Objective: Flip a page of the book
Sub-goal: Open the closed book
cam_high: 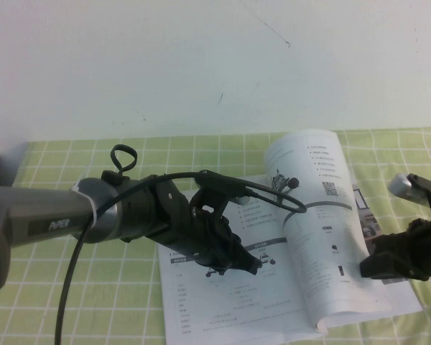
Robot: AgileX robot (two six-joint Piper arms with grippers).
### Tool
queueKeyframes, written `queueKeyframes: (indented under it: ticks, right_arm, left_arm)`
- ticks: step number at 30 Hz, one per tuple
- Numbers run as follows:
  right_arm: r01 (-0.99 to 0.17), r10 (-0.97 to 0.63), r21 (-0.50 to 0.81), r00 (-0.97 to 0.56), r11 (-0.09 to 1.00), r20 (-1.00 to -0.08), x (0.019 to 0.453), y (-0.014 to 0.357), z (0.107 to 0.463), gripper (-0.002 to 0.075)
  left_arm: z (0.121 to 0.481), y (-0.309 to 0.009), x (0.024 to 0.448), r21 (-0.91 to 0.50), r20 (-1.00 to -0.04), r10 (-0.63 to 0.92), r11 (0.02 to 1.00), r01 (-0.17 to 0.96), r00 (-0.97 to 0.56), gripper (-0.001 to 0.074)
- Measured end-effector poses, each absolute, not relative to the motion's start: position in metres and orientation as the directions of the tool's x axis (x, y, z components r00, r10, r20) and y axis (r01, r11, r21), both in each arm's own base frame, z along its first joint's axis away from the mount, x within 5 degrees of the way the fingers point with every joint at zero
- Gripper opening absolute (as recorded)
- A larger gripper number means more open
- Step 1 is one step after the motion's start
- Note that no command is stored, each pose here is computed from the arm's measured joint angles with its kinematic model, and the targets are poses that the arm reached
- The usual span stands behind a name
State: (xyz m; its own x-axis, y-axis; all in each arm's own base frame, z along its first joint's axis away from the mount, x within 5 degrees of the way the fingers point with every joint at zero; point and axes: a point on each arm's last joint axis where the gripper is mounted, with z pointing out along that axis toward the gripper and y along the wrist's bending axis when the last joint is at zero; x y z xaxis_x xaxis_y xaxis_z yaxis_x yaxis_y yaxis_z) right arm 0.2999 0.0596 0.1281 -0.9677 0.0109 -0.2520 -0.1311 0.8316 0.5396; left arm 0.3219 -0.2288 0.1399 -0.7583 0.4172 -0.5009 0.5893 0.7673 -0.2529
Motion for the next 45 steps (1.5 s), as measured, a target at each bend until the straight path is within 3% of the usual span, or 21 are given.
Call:
queueKeyframes:
  ticks: [15, 25, 29, 36, 40, 45]
  right_arm:
    - [-0.254, -0.002, 0.676, -0.937, 0.692, -0.35, 0.302, 0.075, 0.142, 0.0156]
    - [-0.331, -0.033, 0.715, -0.917, 0.616, -0.397, 0.3, 0.09, 0.149, 0.0156]
    - [-0.358, -0.048, 0.724, -0.91, 0.59, -0.411, 0.298, 0.099, 0.151, 0.0156]
    - [-0.37, -0.076, 0.693, -0.907, 0.618, -0.415, 0.297, 0.091, 0.153, 0.0105]
    - [-0.394, -0.152, 0.585, -0.895, 0.709, -0.418, 0.29, 0.074, 0.166, 0.0029]
    - [-0.407, -0.255, 0.399, -0.889, 0.822, -0.381, 0.271, 0.054, 0.191, 0.0003]
  left_arm:
    - [0.151, -0.228, 0.322, -0.226, -0.532, 0.432, 0.757, 0.613, -0.729, -0.0004]
    - [0.237, -0.217, 0.309, -0.126, -0.718, 0.401, 0.73, 0.672, -0.569, -0.0004]
    - [0.254, -0.214, 0.304, -0.115, -0.749, 0.385, 0.726, 0.678, -0.54, -0.0004]
    - [0.237, -0.215, 0.304, -0.118, -0.696, 0.442, 0.707, 0.698, -0.565, -0.0004]
    - [0.212, -0.22, 0.311, -0.153, -0.653, 0.437, 0.724, 0.673, -0.619, -0.0004]
    - [0.184, -0.243, 0.312, -0.19, -0.635, 0.446, 0.701, 0.688, -0.63, -0.0004]
